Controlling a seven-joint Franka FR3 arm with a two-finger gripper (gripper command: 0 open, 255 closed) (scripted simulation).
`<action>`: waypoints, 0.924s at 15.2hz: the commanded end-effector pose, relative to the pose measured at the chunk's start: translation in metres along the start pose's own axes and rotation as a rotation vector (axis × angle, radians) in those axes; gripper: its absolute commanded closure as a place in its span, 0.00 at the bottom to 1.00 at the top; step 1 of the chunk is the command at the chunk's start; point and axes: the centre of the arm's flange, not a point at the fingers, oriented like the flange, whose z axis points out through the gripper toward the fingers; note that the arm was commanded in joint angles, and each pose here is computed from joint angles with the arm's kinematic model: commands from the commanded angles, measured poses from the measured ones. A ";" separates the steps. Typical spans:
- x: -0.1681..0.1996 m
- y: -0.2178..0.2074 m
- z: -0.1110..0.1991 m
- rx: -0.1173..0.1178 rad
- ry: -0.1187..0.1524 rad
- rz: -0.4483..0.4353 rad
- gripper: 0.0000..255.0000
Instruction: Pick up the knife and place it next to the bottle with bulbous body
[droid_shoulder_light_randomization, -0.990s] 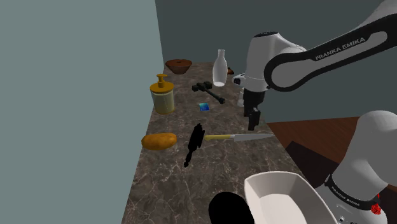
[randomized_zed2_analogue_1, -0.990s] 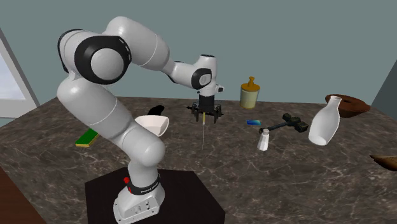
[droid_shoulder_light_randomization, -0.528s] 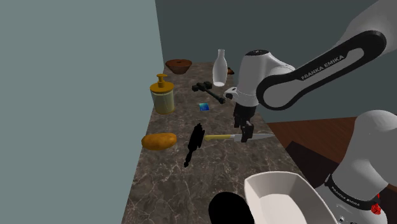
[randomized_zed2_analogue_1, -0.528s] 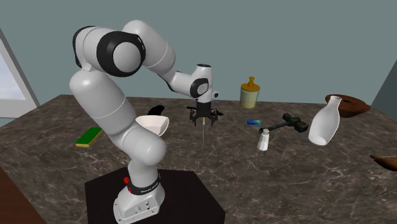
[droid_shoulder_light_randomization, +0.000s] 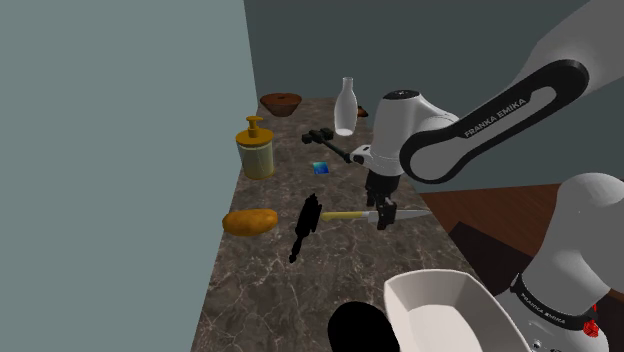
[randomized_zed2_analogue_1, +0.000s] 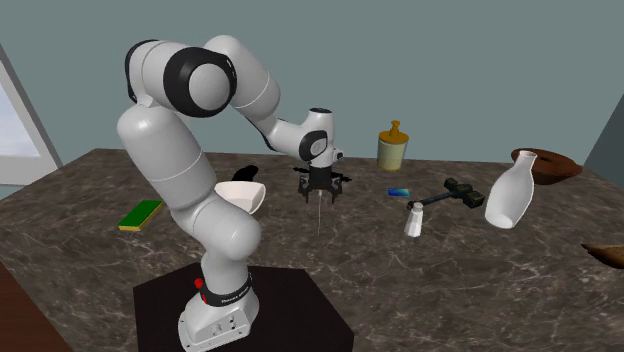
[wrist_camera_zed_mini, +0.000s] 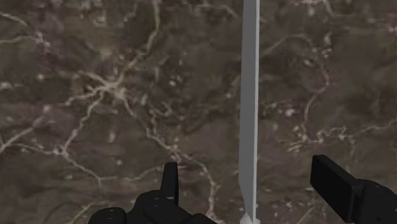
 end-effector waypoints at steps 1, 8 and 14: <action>0.000 0.000 0.000 0.000 0.000 0.000 0.00; 0.000 0.000 0.000 0.000 0.000 0.000 1.00; 0.000 0.000 -0.005 0.000 0.000 0.000 1.00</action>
